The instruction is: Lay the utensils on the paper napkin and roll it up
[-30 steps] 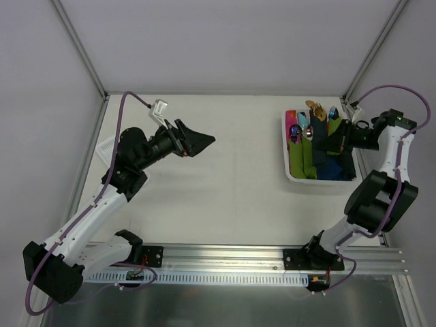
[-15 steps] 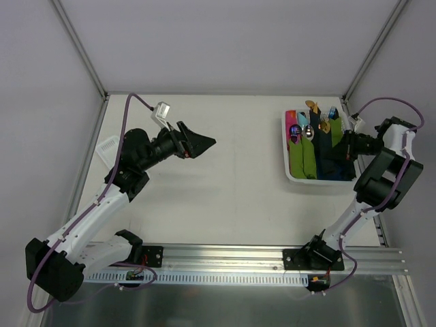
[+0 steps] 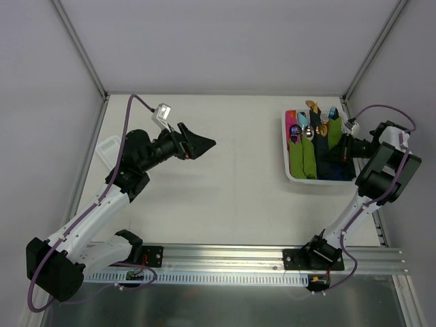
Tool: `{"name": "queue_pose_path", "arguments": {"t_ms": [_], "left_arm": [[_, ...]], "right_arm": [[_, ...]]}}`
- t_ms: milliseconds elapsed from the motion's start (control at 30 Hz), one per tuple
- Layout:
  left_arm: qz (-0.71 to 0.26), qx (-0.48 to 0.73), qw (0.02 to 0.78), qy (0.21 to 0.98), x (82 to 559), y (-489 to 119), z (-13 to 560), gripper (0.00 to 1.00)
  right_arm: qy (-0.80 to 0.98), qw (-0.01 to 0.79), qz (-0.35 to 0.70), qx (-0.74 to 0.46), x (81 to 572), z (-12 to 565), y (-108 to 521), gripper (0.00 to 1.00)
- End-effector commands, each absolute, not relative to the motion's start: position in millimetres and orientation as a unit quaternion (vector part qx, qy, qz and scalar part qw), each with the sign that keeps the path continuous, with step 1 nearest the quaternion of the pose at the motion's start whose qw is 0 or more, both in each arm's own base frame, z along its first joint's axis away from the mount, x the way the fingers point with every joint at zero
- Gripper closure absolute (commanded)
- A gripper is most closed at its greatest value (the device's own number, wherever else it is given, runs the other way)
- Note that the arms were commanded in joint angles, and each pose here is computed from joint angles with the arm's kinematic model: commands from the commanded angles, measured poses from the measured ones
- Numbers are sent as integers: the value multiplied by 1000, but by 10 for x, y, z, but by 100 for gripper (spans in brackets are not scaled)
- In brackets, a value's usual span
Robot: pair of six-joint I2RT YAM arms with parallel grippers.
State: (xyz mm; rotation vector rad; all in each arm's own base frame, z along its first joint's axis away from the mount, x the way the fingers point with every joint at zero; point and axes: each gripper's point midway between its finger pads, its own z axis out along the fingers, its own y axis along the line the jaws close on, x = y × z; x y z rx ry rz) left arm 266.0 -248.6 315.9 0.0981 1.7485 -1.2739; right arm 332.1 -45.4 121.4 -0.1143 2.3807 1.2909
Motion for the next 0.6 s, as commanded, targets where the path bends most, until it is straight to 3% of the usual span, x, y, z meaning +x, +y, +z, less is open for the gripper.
{"name": "queue_pose_path", "arguments": {"t_ms": [0, 267, 567], "left_arm": [[-514, 48, 487, 704, 2685, -2470, 3189, 1], [-511, 48, 486, 708, 2705, -2477, 3165, 1], [-507, 48, 487, 709, 2717, -2466, 3182, 1]], "right_arm": [[831, 122, 541, 37, 3013, 1506, -218, 100], [866, 114, 486, 37, 3074, 1155, -375, 100], [904, 98, 415, 13, 3061, 892, -543, 81]]}}
